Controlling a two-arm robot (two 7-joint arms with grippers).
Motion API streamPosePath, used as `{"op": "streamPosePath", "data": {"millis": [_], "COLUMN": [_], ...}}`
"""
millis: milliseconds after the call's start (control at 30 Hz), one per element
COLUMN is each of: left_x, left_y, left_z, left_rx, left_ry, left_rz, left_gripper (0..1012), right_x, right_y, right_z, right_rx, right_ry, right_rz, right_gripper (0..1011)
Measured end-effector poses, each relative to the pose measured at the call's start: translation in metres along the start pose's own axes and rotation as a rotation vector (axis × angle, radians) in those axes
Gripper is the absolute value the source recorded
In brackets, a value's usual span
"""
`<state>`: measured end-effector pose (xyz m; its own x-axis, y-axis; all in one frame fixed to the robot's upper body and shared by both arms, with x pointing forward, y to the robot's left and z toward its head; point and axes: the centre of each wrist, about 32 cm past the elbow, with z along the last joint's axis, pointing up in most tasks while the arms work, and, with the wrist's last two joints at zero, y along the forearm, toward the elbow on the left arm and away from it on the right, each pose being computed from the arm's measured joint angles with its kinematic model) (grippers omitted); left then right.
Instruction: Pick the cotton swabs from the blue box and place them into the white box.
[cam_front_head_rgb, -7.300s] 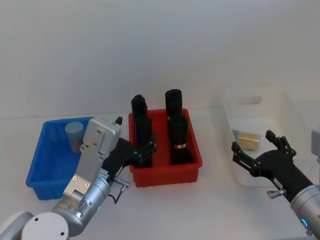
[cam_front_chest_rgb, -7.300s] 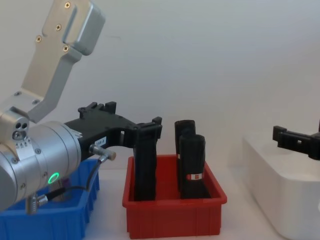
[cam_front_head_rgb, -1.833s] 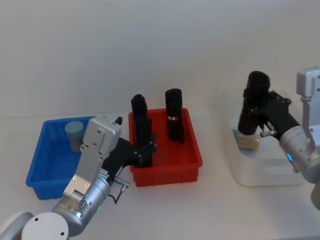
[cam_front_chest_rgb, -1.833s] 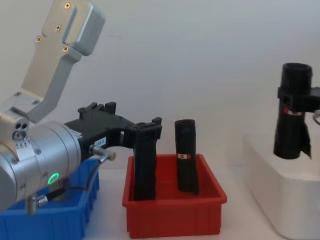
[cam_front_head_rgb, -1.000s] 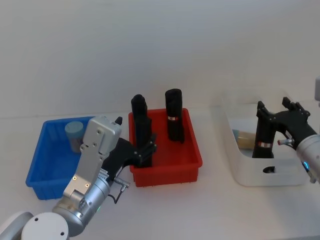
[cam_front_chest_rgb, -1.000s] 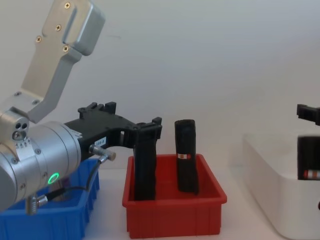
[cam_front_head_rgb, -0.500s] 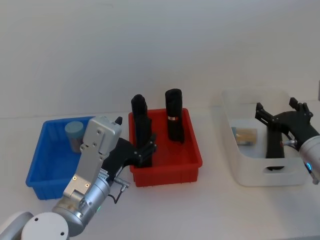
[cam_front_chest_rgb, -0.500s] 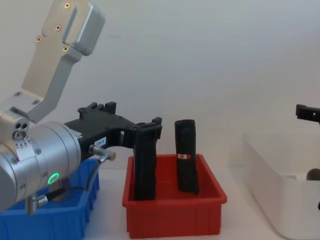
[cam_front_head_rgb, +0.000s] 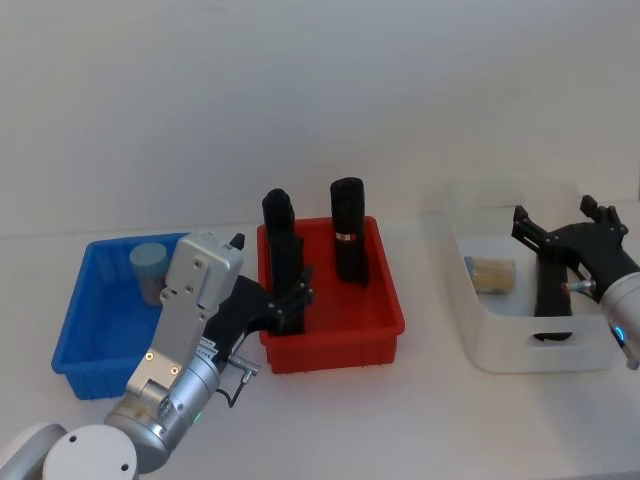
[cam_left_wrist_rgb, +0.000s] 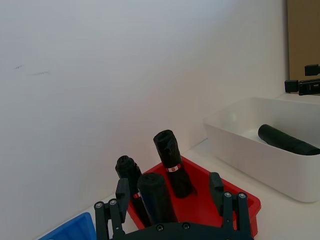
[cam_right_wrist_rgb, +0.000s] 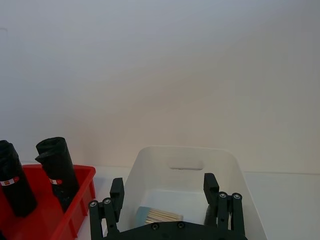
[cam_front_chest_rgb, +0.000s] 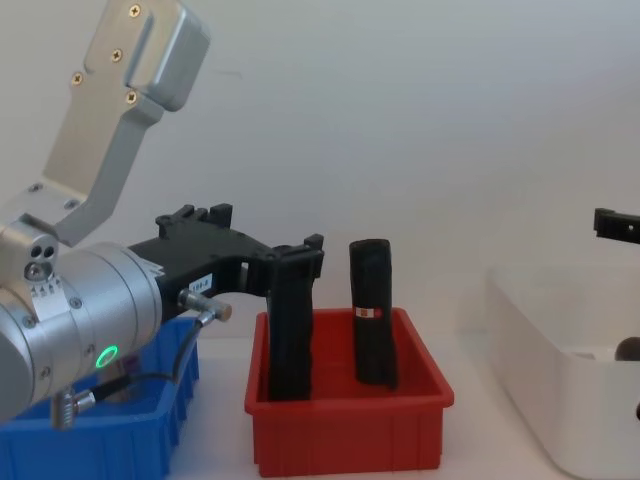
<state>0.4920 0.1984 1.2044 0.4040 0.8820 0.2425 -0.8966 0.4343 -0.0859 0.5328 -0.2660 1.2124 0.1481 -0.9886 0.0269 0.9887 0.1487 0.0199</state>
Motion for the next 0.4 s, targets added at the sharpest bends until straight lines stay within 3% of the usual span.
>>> {"op": "streamPosePath", "data": {"millis": [400], "left_x": [0.0000], "left_y": [0.0000], "left_z": [0.0000], "left_rx": [0.000], "left_ry": [0.000], "left_rz": [0.000], "left_gripper": [1000], "right_x": [0.0004], "right_y": [-0.0004], "right_z": [0.0002], "right_rx": [0.001], "right_ry": [0.000], "right_rz": [-0.001], "right_gripper": [1002]}}
